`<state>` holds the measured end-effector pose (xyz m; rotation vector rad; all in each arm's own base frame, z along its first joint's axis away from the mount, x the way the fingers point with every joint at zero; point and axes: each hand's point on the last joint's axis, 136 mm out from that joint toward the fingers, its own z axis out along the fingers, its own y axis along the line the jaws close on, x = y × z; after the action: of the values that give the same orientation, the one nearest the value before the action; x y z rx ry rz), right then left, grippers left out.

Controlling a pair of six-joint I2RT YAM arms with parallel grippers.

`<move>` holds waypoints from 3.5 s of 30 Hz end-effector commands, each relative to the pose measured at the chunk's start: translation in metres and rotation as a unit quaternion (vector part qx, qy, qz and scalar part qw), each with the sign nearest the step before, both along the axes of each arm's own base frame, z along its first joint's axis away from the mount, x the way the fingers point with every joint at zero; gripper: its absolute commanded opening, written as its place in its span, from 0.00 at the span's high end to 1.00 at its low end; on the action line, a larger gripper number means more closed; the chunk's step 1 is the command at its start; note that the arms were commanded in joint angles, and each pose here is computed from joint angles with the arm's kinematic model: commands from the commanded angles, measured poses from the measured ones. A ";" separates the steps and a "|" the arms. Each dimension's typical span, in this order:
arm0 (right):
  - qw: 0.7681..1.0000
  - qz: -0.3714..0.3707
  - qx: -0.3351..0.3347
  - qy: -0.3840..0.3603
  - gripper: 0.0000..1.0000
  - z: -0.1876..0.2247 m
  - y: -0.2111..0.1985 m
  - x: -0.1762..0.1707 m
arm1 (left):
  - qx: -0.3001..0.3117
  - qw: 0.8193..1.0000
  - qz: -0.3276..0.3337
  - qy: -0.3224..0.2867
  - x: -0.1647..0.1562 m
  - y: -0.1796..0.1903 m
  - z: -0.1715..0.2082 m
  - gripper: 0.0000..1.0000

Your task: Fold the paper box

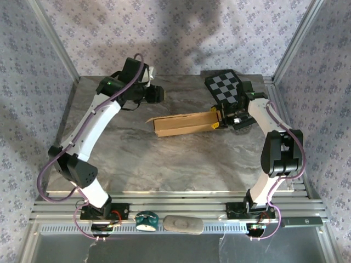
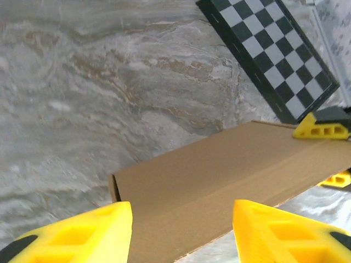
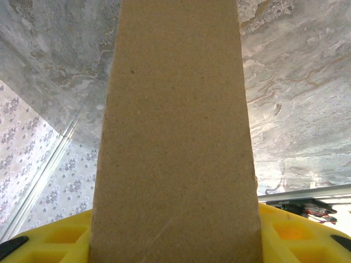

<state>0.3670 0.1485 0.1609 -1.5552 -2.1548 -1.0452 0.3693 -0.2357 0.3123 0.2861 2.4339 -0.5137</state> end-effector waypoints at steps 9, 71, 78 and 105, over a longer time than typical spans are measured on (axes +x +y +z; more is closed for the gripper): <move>0.999 -0.021 -0.003 0.029 0.48 -0.009 -0.011 0.008 | 0.165 0.897 -0.376 -0.162 -0.045 -0.061 -0.028 0.34; 0.997 0.018 -0.072 -0.029 0.21 0.005 -0.036 0.032 | 0.272 0.874 -0.386 -0.118 -0.012 -0.091 -0.132 0.36; 0.994 0.029 -0.083 -0.063 0.19 0.021 -0.039 0.042 | 0.287 0.876 -0.372 -0.111 0.000 -0.084 -0.140 0.56; 0.916 0.151 -0.267 -0.258 0.37 0.017 -0.077 0.047 | 0.272 0.888 -0.364 -0.078 0.008 -0.072 -0.161 1.00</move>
<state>0.4128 0.0820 0.1959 -1.1100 -3.1386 -0.9063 0.3825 -0.3075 0.1560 1.4511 2.1779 -0.0322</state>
